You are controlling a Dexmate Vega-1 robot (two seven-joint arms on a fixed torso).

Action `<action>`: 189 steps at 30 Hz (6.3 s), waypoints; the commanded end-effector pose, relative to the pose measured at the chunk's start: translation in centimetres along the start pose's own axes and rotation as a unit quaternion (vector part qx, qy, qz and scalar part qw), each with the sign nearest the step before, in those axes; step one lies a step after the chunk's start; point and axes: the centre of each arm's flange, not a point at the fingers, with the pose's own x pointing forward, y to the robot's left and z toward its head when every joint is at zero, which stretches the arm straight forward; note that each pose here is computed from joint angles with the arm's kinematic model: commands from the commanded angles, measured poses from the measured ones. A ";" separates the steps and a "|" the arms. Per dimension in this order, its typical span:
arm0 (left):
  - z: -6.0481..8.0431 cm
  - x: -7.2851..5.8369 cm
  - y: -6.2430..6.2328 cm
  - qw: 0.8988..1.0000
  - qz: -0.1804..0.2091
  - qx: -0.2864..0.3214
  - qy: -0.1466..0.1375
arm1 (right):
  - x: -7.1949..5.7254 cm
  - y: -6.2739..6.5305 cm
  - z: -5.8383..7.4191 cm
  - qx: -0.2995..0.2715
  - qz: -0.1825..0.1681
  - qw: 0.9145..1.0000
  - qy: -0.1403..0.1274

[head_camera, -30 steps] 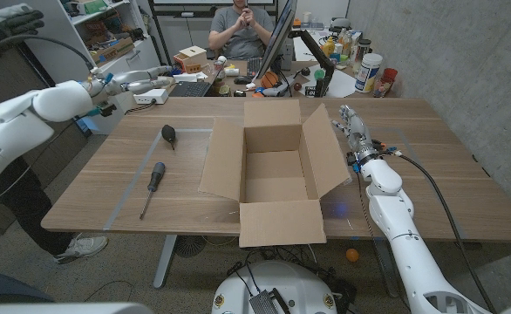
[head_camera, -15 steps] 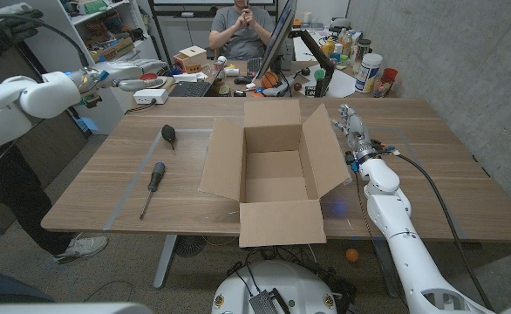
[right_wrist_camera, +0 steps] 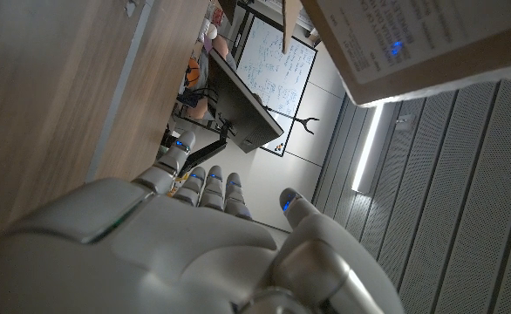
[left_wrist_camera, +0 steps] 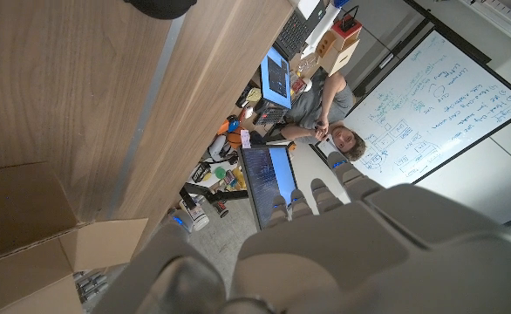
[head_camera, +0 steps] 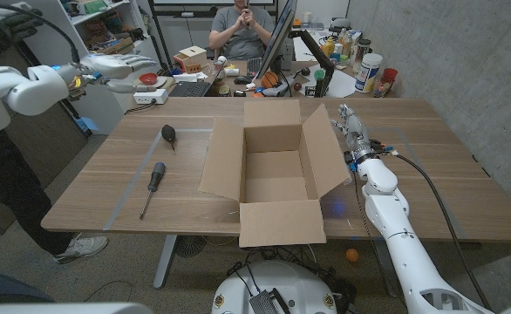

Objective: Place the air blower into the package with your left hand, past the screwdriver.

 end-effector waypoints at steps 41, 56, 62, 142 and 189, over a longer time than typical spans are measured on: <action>1.1 8.2 -0.3 0.958 -0.072 0.278 0.000 | 4.1 0.5 0.8 -0.079 0.006 0.997 -0.012; 3.4 12.1 -1.7 0.960 -0.081 0.267 -0.035 | 5.5 1.3 1.7 -0.102 0.019 0.994 -0.023; 4.6 12.6 -2.0 0.956 -0.091 0.272 -0.060 | 5.5 1.1 1.5 -0.103 0.017 0.994 -0.022; 7.9 12.6 -13.2 0.899 -0.121 0.411 -0.085 | 4.7 1.2 0.2 -0.103 0.014 0.995 -0.008; 10.7 12.7 -17.4 0.914 -0.108 0.378 -0.101 | 5.2 0.6 -0.4 -0.101 0.017 0.995 -0.010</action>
